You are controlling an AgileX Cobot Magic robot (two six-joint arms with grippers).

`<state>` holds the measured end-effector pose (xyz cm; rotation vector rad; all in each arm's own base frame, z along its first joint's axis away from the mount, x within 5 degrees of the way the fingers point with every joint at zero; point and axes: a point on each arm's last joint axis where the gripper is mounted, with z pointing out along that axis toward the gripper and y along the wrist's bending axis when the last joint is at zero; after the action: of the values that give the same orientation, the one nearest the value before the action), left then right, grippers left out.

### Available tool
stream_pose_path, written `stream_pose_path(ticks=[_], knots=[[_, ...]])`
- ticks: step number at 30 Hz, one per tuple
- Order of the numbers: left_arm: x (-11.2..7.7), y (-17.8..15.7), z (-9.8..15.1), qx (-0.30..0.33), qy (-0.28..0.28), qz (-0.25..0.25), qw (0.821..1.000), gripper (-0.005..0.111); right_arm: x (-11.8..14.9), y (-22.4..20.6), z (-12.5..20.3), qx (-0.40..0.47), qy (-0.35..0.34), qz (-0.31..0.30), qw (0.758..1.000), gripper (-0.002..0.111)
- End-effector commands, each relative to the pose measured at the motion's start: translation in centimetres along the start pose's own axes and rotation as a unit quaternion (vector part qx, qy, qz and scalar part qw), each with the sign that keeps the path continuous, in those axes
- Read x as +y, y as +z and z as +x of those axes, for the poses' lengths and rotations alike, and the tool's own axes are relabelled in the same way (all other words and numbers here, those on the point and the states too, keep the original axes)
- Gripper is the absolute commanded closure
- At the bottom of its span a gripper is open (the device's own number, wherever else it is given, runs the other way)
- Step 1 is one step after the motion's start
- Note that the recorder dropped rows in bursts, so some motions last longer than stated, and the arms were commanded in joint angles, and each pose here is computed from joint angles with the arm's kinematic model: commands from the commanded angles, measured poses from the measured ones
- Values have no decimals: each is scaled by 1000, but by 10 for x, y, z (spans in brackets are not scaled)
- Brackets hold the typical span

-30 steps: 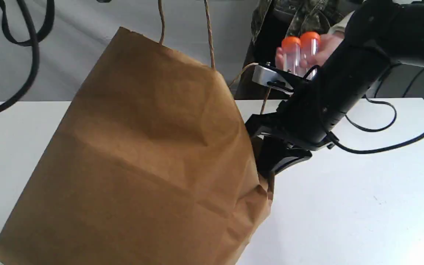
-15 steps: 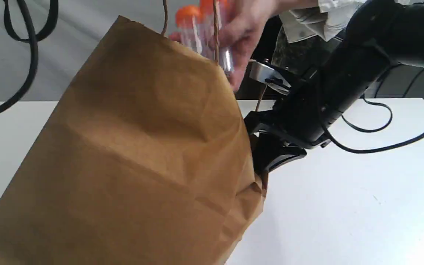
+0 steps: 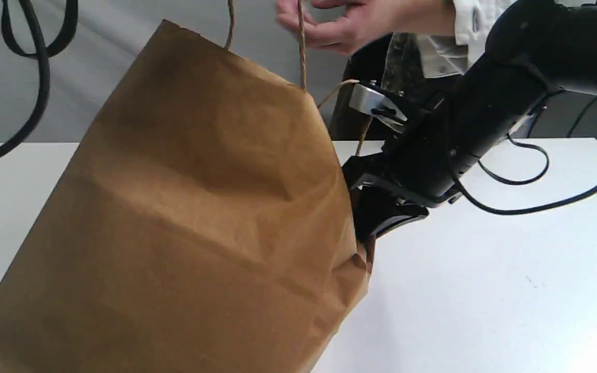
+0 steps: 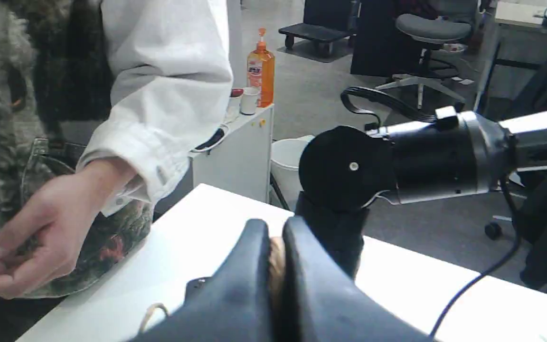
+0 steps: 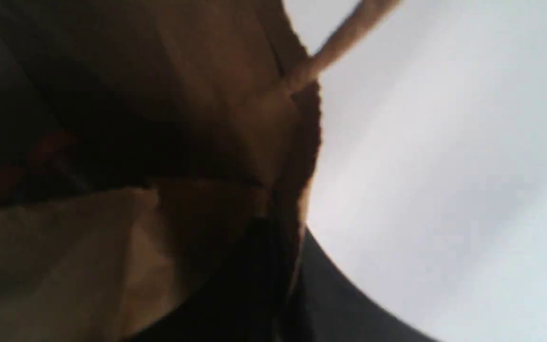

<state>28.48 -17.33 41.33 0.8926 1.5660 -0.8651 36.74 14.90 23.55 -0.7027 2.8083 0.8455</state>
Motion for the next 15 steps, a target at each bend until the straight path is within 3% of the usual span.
stream_pose_path(ticks=[1, 9, 15], knots=[[-11, -5, -9, -17, 32, 31, 999, 107, -4, -6, -2, -24, -22, 41, 999, 108], [-17, -10, 15, 9, 24, 38, 999, 107, 15, -51, -32, -120, -66, 75, 988, 108], [-34, -32, 30, 14, 62, 14, 998, 107, 28, -78, -50, -187, -88, 90, 974, 108]])
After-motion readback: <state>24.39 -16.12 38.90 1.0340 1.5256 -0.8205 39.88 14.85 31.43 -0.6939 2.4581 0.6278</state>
